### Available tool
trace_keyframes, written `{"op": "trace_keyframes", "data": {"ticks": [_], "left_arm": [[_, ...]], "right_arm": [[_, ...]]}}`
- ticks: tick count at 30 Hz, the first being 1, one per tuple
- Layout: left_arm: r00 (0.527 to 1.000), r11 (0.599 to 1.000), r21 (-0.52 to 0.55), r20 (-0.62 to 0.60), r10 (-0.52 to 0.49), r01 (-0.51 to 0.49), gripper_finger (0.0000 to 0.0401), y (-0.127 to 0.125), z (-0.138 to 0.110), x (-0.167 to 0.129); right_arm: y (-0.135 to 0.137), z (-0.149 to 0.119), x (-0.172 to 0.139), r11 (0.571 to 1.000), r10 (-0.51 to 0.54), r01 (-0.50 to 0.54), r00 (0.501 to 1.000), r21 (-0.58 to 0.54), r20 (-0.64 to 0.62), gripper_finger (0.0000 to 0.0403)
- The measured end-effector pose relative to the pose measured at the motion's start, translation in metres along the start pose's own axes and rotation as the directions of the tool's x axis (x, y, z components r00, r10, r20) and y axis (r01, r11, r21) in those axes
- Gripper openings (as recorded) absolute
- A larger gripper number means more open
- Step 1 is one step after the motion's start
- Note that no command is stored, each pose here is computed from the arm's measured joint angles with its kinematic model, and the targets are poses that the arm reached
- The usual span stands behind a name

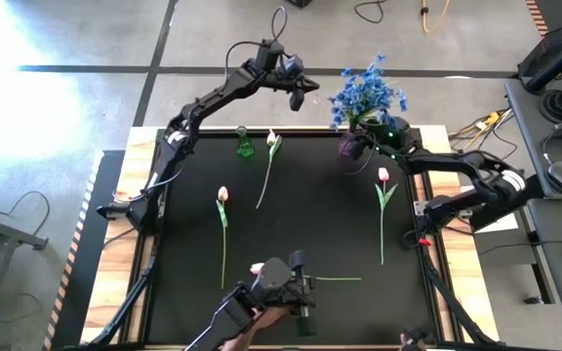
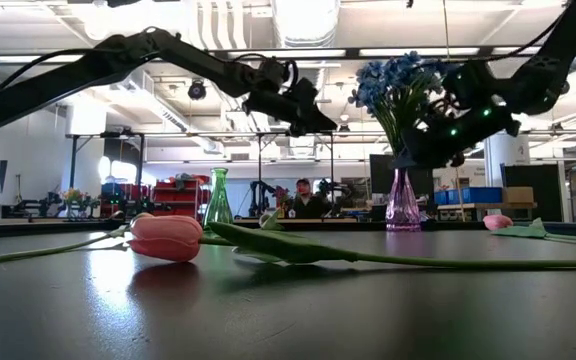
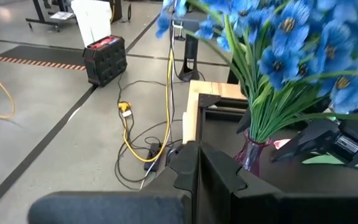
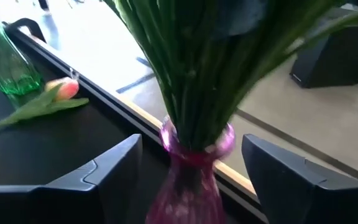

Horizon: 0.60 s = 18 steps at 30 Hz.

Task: Sort flowers into vase by color
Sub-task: Put the pink tulip into the green vase

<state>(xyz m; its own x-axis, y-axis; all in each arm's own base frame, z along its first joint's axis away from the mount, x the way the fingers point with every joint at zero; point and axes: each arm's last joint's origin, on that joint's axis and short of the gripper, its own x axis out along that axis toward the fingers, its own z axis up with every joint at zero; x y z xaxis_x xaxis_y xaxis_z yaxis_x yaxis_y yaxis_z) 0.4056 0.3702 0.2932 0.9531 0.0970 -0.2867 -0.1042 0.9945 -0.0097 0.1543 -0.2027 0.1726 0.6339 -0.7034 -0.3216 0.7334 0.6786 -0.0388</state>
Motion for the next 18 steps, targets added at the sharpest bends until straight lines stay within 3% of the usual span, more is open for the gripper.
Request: {"op": "trace_keyframes", "data": {"ticks": [7,18], "left_arm": [[1.0,1.0,-0.01,-0.004,-0.018,0.018,0.0,-0.009,0.003,0.004],[0.994,0.993,-0.028,-0.013,-0.111,0.111,0.0,-0.063,-0.022,0.05]], "right_arm": [[0.001,0.009,-0.03,0.999,-0.033,0.033,0.995,0.0,-0.093,0.0282],[0.006,0.02,-0.093,0.992,-0.025,0.043,0.988,0.117,-0.15,0.0255]]}}
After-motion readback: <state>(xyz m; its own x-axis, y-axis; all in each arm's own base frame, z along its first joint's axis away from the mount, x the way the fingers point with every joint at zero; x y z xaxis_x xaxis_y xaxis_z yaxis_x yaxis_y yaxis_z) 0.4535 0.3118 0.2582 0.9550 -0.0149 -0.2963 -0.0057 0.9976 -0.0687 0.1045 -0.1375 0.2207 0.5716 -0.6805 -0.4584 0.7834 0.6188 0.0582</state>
